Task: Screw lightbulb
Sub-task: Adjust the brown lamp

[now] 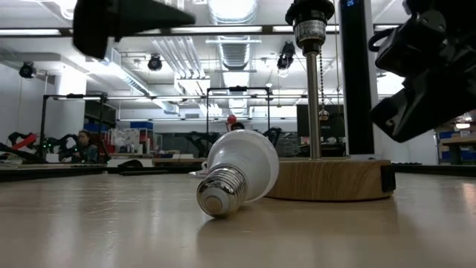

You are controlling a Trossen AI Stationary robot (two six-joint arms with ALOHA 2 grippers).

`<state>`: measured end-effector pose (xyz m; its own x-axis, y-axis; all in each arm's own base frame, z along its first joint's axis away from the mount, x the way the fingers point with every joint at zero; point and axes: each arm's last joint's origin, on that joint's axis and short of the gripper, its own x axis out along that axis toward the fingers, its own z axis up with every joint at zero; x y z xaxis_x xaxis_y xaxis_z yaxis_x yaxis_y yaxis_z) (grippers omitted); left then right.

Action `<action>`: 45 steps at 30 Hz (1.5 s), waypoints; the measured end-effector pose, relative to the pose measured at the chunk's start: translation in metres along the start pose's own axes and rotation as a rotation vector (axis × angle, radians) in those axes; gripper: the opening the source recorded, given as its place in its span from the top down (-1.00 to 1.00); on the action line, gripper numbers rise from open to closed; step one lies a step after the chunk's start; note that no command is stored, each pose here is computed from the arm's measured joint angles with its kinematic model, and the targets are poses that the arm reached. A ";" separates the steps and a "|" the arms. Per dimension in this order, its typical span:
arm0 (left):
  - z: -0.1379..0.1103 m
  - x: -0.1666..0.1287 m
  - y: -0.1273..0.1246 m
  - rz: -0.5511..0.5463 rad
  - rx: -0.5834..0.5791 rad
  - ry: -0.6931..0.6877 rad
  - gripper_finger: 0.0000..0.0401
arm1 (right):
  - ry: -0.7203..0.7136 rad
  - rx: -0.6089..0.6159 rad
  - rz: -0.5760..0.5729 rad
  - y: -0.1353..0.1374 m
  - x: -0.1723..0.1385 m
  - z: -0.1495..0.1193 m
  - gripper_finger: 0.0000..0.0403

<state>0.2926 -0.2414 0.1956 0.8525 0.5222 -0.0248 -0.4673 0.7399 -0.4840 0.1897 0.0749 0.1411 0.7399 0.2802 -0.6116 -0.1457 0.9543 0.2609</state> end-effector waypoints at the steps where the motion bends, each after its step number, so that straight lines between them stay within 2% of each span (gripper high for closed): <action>1: 0.001 0.000 -0.002 -0.039 0.004 0.015 -0.59 | -0.007 -0.003 -0.006 0.000 0.000 0.001 0.99; 3: 0.004 0.000 -0.005 -0.071 0.010 0.016 -0.59 | -0.016 -0.007 -0.014 0.000 -0.001 0.001 0.99; 7: 0.006 0.001 -0.003 -0.019 0.090 -0.014 -0.59 | -0.029 -0.013 -0.017 0.000 -0.002 0.003 0.99; 12: 0.000 0.003 0.001 -0.008 -0.007 0.010 -0.59 | -0.034 -0.015 -0.027 0.000 -0.002 0.003 0.99; 19: -0.005 0.010 0.003 -0.079 -0.034 0.091 -0.59 | -0.033 -0.039 -0.026 0.001 -0.002 0.003 0.99; 22: -0.004 0.014 0.004 -0.091 -0.012 0.101 -0.56 | -0.024 -0.062 -0.016 0.004 -0.002 0.001 0.99; 24: -0.004 0.015 0.003 -0.095 0.019 0.100 -0.45 | 0.013 -0.054 -0.015 0.006 -0.002 -0.003 0.99; 27: -0.003 0.014 0.001 -0.098 0.048 0.096 -0.19 | 0.069 -0.038 -0.011 0.010 -0.004 -0.011 1.00; 32: -0.009 0.016 0.006 -0.090 0.104 0.131 0.45 | 0.005 -0.084 0.051 0.022 -0.004 -0.008 1.00; 35: -0.014 0.019 0.013 -0.056 0.108 0.158 0.85 | -0.022 -0.087 0.044 0.023 0.000 -0.007 1.00; 36: -0.015 0.020 0.014 -0.048 0.103 0.160 0.92 | -0.026 -0.086 0.044 0.023 0.002 -0.007 1.00; 41: -0.012 0.020 0.016 0.020 0.115 0.093 0.92 | -0.025 -0.095 0.043 0.023 0.013 -0.011 1.00; 45: -0.011 0.022 0.017 0.063 0.129 0.053 0.98 | 0.024 -0.113 0.020 0.023 0.028 -0.014 1.00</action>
<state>0.3057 -0.2222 0.1774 0.8301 0.5487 -0.0994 -0.5437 0.7566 -0.3633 0.1977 0.1063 0.1191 0.7205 0.3002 -0.6251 -0.2341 0.9538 0.1882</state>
